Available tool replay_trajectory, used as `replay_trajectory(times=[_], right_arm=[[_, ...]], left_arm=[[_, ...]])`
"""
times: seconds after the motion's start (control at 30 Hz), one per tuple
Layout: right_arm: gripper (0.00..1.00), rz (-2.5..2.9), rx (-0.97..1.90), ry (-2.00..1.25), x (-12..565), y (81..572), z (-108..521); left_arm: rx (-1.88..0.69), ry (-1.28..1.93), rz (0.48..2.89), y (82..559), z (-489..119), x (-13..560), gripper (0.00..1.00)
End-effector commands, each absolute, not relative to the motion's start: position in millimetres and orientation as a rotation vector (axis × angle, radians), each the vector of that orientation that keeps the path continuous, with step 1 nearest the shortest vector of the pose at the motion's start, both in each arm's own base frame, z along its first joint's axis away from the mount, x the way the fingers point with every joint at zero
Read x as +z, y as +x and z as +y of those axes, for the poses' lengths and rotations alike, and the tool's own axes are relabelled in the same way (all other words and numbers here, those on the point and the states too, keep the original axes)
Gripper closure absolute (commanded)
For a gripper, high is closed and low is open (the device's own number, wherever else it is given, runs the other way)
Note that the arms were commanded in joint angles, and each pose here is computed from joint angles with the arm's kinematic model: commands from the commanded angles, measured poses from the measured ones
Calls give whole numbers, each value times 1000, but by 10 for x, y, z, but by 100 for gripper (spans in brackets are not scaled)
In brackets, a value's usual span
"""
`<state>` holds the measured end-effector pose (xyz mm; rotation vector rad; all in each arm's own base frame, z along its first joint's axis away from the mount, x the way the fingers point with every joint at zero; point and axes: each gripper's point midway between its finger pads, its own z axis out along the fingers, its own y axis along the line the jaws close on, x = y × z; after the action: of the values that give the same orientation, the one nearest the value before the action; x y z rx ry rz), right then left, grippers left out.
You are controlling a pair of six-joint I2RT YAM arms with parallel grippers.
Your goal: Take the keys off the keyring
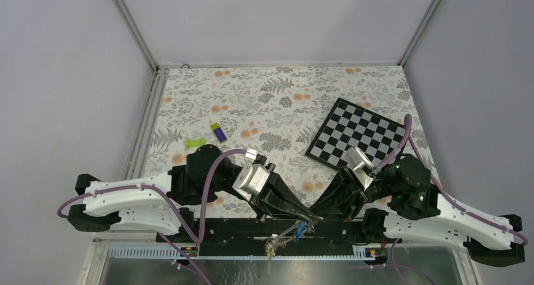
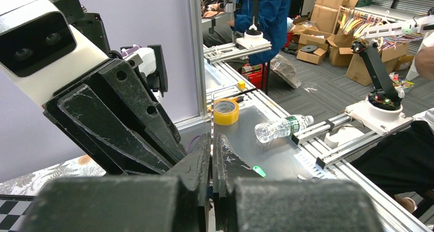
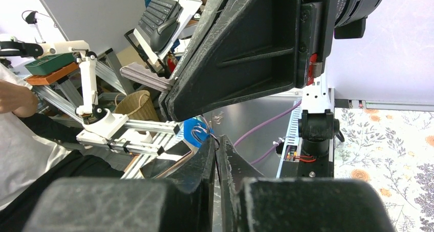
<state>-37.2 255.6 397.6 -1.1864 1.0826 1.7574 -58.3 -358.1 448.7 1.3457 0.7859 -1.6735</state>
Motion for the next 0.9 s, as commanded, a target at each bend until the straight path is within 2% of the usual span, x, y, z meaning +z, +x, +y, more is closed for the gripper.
replay_trajectory(times=[0.0, 0.2, 0.87], right_arm=[[94, 1037, 1770, -1169, 4082, -387, 2524], [100, 1013, 1739, -1104, 4169, -330, 2451], [100, 1027, 1740, -833, 4426, -94, 2342]], left_arm=[[-1665, 1209, 630, -556, -3382, 4969, 100], [-1658, 1190, 640, -529, -3362, 4976, 100], [-1648, 1164, 632, -503, -3339, 4993, 100]])
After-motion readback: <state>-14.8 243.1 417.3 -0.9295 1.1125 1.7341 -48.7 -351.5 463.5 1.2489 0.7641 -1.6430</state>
